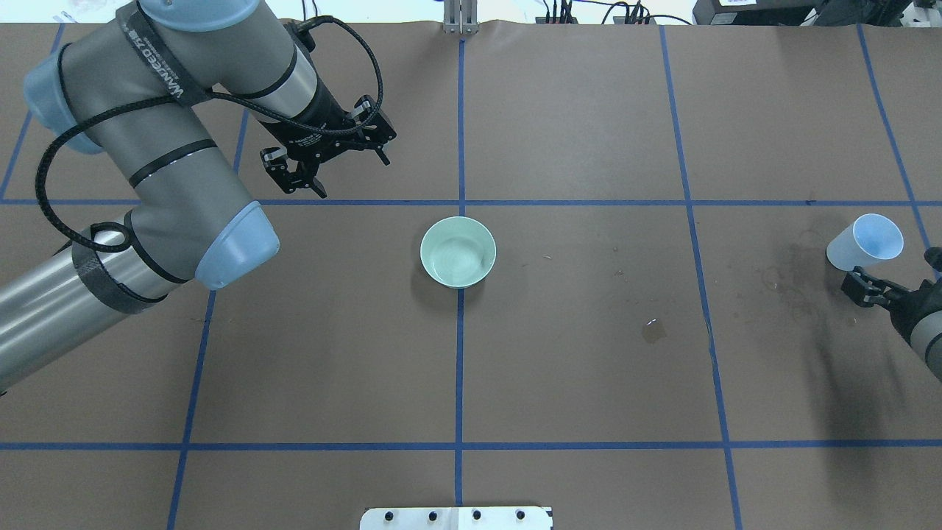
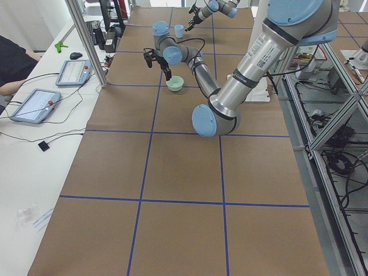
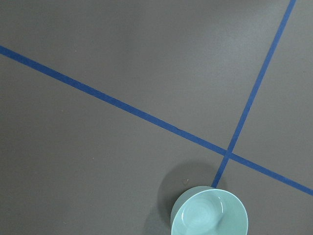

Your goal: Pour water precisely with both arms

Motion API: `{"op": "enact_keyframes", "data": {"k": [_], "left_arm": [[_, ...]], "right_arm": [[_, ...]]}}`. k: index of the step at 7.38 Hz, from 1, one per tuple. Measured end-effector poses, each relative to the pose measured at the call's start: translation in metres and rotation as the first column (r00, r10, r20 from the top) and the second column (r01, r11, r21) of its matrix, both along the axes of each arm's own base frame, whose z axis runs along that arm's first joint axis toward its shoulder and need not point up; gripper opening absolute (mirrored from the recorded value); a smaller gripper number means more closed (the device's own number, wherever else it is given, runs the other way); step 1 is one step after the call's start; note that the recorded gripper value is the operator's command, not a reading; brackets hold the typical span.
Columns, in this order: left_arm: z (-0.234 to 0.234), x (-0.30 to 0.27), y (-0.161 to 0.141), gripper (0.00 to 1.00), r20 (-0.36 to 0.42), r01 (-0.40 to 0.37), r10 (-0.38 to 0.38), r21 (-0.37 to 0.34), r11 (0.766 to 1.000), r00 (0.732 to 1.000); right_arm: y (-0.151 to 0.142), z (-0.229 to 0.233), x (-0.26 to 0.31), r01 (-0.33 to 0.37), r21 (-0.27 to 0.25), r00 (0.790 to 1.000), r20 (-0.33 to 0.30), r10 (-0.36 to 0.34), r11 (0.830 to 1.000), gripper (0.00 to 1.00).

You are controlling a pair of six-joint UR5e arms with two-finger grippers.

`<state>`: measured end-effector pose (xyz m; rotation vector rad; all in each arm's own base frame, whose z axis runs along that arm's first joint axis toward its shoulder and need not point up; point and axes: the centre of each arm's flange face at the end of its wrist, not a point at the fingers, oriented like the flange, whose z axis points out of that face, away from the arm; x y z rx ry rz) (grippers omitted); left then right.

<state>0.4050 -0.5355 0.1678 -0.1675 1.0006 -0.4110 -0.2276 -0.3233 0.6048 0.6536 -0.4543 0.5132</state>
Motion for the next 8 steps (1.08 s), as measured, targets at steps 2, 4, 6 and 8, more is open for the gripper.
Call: {"op": "enact_keyframes", "data": {"k": [2,4,6,8], "left_arm": [[0.001,0.001,0.0,1.0,0.002,0.0,0.0,-0.002,1.0,1.0],[0.002,0.001,-0.001,1.0,0.003,0.0,0.0,-0.003,1.0,1.0],[0.003,0.002,-0.002,1.0,0.005,0.0,0.0,-0.005,1.0,1.0],[0.004,0.002,-0.002,1.0,0.007,0.0,0.0,-0.006,1.0,1.0]], "right_arm": [[-0.005,0.008,-0.014,-0.007,0.014,1.0,-0.011,0.007,1.0,0.99],[-0.01,0.022,-0.023,-0.005,0.026,1.0,-0.027,0.006,1.0,0.99],[-0.016,0.03,-0.033,0.011,0.05,1.0,-0.026,-0.01,0.999,0.99],[-0.019,0.031,-0.039,0.032,0.063,0.999,-0.037,-0.03,0.997,0.99]]}}
